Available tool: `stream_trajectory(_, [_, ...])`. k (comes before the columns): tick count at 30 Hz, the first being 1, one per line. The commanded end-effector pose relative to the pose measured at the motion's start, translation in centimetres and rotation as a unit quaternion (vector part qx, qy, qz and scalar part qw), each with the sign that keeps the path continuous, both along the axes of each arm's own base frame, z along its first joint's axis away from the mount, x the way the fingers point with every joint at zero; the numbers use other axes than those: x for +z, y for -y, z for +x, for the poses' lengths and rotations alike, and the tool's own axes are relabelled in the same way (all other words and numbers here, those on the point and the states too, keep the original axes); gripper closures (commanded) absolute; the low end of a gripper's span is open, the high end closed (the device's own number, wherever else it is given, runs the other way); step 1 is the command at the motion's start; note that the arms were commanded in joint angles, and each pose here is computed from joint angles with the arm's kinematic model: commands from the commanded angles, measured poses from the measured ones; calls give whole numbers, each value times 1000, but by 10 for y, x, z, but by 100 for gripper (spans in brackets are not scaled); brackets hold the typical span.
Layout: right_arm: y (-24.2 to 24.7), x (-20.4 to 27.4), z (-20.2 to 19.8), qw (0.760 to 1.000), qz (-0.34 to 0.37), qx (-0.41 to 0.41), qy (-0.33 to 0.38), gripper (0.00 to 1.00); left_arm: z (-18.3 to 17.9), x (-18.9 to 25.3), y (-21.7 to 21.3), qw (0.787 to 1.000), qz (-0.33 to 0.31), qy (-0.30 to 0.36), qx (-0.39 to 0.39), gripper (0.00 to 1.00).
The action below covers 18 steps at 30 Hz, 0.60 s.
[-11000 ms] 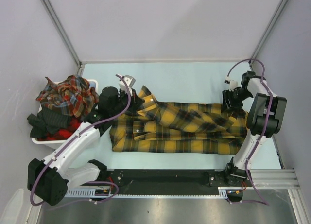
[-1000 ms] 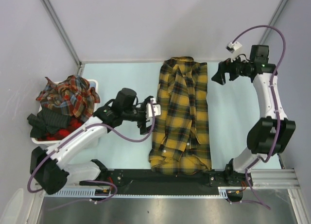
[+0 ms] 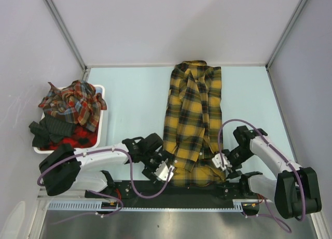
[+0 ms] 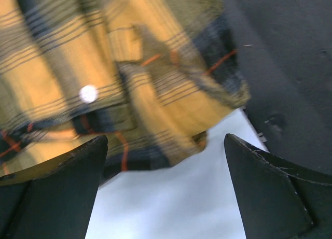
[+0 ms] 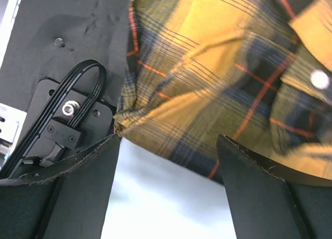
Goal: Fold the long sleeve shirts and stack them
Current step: Fold the shirt
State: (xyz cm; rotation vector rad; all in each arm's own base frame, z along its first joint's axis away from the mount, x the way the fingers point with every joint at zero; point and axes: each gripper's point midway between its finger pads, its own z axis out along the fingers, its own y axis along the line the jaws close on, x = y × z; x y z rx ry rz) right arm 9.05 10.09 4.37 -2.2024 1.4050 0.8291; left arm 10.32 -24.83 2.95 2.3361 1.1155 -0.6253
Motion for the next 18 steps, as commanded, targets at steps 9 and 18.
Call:
stream_trajectory(9, [0,-31,15,973,6,175,149,17,-4,-9,19,998,-9,58,-31,2])
stream_trajectory(18, [-26,-20,58,984,25,84,158,56,-2,-2,36,998,-32,53,-23,42])
